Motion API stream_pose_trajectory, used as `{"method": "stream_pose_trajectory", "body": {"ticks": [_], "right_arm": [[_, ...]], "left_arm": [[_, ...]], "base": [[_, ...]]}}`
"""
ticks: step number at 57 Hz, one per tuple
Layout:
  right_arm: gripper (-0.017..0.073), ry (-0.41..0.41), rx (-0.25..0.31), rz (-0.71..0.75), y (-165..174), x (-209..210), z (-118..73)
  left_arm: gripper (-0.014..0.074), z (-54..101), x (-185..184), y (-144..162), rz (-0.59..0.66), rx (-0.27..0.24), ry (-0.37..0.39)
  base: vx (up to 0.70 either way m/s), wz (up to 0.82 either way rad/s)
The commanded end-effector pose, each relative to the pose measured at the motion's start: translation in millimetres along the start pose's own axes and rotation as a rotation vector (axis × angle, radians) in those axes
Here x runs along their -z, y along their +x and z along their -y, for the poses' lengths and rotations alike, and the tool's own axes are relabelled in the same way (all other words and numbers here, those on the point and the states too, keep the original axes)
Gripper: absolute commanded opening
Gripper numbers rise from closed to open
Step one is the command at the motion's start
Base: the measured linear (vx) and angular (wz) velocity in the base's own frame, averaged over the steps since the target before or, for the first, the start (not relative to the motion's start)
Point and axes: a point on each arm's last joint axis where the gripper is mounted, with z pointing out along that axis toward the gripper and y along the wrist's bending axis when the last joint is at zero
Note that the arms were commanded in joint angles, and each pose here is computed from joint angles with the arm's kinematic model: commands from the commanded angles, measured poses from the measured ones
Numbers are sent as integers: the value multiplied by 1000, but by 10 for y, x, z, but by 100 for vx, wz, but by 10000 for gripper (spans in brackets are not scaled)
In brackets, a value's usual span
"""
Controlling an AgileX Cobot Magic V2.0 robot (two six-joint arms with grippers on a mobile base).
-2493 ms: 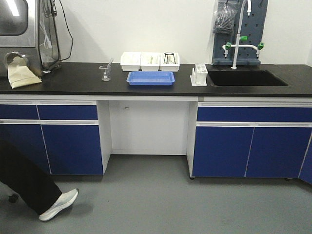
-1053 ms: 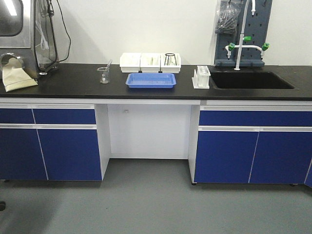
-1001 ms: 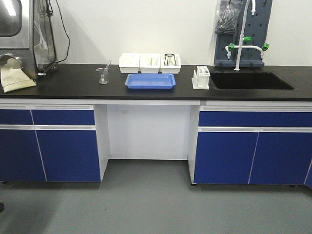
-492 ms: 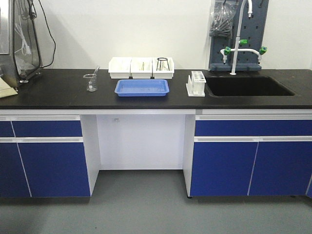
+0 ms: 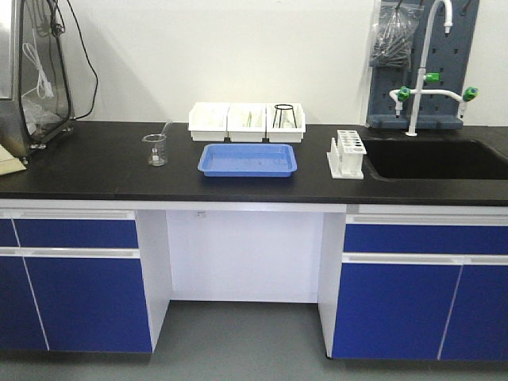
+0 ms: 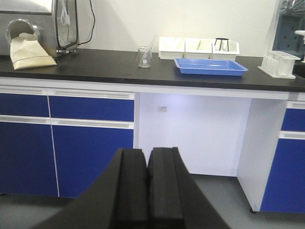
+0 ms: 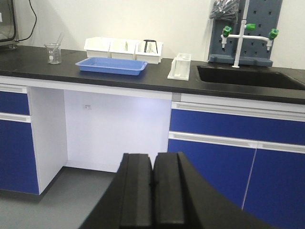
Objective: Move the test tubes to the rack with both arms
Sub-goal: 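Drive the base forward up to the bench with the beaker and rack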
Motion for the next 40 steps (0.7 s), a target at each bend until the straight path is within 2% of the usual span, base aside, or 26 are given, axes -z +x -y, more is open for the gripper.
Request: {"method": "stream_pose_trajectory", "body": {"ticks": [1, 40], "right_arm": [[-8, 8, 9, 80, -34, 6, 2], [-8, 8, 9, 80, -34, 6, 2]], "left_arm": [[-4, 10, 24, -177, 112, 19, 6], [-4, 10, 24, -177, 112, 19, 6]], "base": [[42, 6], [44, -5]]}}
